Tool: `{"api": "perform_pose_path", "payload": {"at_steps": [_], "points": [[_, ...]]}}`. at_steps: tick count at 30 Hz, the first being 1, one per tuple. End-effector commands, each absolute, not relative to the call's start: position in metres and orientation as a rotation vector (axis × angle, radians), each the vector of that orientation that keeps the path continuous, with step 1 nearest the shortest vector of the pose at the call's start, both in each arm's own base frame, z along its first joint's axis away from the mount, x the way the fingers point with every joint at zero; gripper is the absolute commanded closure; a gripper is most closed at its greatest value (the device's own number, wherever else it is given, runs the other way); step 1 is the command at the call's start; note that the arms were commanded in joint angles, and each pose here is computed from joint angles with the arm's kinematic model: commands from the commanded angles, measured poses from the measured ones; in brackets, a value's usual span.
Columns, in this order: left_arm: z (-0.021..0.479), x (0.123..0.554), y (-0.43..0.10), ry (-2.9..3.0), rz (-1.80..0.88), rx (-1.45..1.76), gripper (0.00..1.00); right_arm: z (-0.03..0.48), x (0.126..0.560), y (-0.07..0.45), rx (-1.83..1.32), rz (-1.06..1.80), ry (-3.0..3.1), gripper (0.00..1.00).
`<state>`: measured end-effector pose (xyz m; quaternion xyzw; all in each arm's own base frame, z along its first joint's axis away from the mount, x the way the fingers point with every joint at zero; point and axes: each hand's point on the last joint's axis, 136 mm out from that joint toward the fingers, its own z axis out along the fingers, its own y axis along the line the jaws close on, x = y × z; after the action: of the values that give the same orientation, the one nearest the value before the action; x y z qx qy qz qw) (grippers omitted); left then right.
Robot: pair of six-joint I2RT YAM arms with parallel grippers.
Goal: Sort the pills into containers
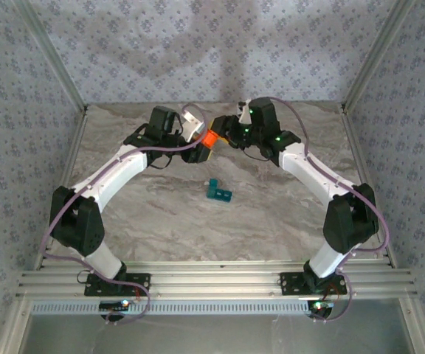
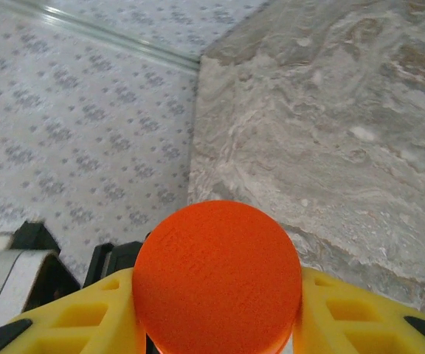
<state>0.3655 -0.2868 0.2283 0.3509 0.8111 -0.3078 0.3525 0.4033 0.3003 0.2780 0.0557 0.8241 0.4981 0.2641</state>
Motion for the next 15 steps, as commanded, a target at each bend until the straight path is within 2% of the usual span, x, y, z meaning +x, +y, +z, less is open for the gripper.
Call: {"api": "perform_pose_path", "payload": {"at_steps": [1, 9, 13, 15], "points": [[0.279, 0.356, -0.305, 1.942, -0.979, 0.940, 1.00, 0.301, 0.397, 0.299, -0.112, 1.395, 2.073, 0.57], [0.293, 0.346, -0.311, 1.925, -1.116, 0.950, 1.00, 0.320, 0.390, 0.286, -0.277, 1.425, 1.979, 0.55], [0.282, 0.353, -0.305, 1.962, -1.019, 0.942, 1.00, 0.335, 0.394, 0.273, -0.218, 1.407, 1.964, 0.29], [0.275, 0.358, -0.301, 1.981, -0.960, 0.942, 1.00, 0.344, 0.396, 0.263, -0.169, 1.390, 1.949, 0.20]]}}
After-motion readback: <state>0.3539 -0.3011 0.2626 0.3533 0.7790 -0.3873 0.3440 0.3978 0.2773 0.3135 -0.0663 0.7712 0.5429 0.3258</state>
